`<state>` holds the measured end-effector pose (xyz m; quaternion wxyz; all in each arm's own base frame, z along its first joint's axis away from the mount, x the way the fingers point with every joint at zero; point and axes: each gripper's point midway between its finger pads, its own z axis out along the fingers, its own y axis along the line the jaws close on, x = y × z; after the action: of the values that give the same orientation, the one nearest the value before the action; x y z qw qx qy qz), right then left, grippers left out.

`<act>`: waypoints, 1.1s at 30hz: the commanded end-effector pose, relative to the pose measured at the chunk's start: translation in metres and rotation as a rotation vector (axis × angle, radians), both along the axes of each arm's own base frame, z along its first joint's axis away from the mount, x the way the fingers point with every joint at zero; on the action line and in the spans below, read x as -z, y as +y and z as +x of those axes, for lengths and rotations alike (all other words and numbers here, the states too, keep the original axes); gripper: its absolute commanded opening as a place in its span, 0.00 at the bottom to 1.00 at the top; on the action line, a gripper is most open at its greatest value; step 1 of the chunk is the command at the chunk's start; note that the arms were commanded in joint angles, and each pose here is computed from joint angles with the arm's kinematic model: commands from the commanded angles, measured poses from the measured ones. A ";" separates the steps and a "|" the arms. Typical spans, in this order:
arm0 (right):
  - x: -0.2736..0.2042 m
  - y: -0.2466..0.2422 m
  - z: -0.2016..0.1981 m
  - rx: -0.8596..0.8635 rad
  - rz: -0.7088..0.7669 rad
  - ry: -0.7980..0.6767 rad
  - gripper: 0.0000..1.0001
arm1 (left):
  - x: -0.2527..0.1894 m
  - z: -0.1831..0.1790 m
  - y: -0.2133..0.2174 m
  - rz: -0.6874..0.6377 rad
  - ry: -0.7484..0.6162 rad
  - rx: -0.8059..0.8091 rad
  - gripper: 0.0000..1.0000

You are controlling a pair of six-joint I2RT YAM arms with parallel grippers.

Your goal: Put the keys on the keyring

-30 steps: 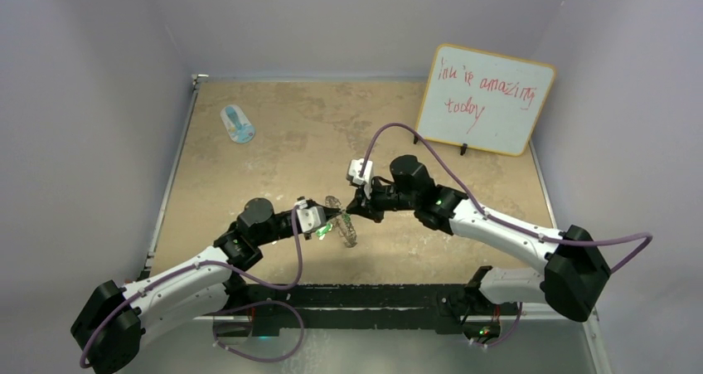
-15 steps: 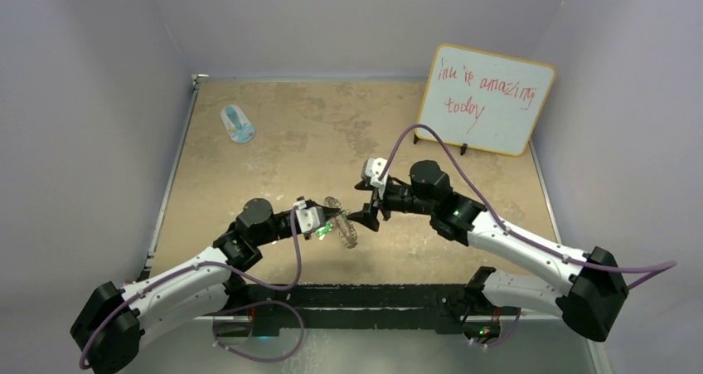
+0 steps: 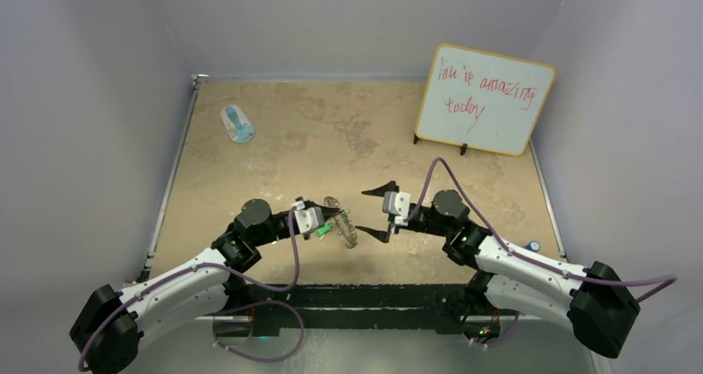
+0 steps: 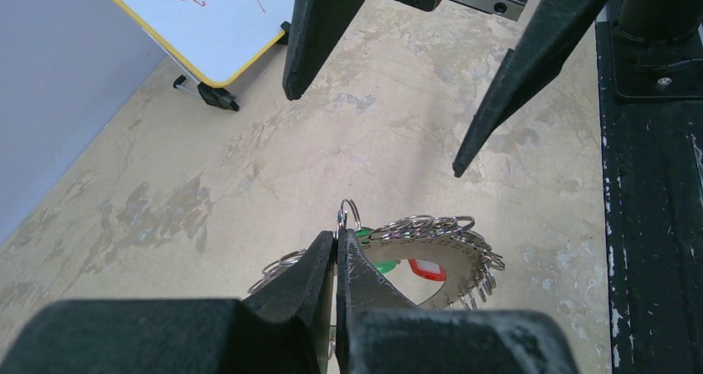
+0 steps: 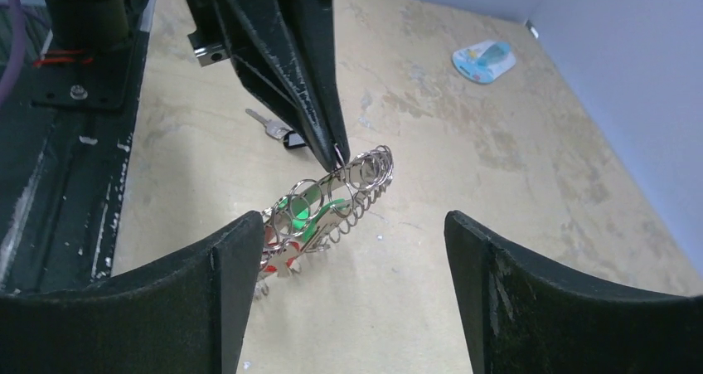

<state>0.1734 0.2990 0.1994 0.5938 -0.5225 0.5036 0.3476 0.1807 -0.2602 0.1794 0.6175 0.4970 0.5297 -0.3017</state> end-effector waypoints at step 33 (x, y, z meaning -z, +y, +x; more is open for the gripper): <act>-0.002 0.022 -0.005 -0.434 0.101 -0.159 0.49 | -0.018 -0.004 -0.004 -0.042 -0.063 0.037 0.00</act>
<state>0.1776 0.3145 0.1831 0.5692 -0.5892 0.3783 0.4310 0.1785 -0.2608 0.1776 0.6130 0.5008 0.5292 -0.3055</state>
